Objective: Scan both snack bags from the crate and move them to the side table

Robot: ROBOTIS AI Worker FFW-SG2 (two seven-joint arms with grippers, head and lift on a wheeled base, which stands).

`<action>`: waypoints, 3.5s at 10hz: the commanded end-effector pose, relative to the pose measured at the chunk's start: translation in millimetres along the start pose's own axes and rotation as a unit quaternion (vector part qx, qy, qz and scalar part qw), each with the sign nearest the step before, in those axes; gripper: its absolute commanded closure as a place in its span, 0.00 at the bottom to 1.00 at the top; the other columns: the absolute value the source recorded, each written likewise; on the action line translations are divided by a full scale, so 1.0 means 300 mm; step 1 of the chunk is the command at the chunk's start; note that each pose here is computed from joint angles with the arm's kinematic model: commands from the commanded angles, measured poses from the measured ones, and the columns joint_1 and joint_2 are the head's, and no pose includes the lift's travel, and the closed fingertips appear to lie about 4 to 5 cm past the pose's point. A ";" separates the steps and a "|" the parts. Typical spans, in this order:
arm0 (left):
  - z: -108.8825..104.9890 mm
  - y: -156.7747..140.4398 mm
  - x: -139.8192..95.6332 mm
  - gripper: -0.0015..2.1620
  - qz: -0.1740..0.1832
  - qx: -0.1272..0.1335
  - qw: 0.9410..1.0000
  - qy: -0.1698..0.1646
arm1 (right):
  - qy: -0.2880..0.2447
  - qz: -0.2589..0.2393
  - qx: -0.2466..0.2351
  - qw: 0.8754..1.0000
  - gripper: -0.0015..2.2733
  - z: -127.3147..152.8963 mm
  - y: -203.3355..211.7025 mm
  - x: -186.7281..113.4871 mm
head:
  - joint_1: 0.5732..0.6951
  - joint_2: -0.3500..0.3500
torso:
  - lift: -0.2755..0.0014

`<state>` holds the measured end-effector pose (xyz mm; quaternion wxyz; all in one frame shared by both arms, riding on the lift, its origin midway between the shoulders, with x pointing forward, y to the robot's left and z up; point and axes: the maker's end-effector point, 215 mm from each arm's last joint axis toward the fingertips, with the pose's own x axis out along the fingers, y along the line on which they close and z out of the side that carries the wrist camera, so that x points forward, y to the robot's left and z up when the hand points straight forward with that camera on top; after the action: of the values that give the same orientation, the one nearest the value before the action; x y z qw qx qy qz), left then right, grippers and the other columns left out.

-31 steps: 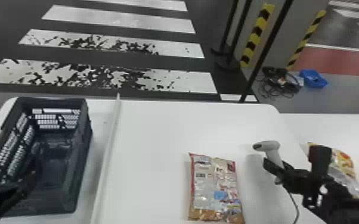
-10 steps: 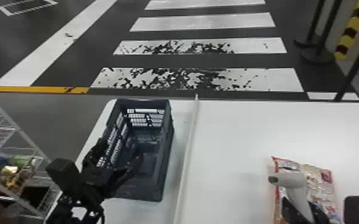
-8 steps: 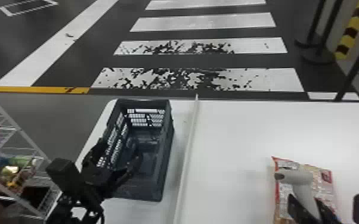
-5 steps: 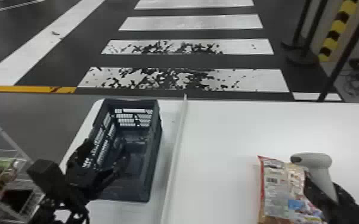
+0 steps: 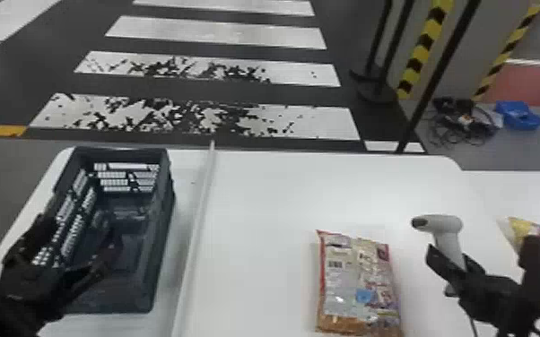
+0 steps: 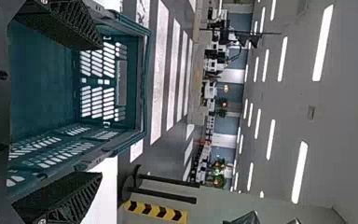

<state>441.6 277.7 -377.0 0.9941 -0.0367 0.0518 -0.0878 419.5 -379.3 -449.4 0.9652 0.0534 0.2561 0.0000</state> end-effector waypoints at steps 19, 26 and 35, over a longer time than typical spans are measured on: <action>-0.021 0.010 -0.036 0.01 0.008 0.007 1.000 0.008 | 0.019 -0.005 -0.007 1.000 0.99 -0.195 -0.294 0.281 | 1.00 0.18 | 0.65; 0.001 0.005 -0.026 0.01 0.006 0.007 1.000 0.002 | 0.013 0.003 0.004 1.000 0.99 -0.184 -0.287 0.270 | 1.00 0.19 | 0.65; 0.000 -0.004 -0.025 0.01 0.004 0.007 1.000 0.002 | -0.008 0.003 -0.003 1.000 0.99 -0.142 -0.270 0.238 | 1.00 0.19 | 0.65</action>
<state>434.5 278.9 -375.9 0.9946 -0.0290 0.0533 -0.0837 458.9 -453.8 -534.0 0.9663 0.0528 0.2521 0.0029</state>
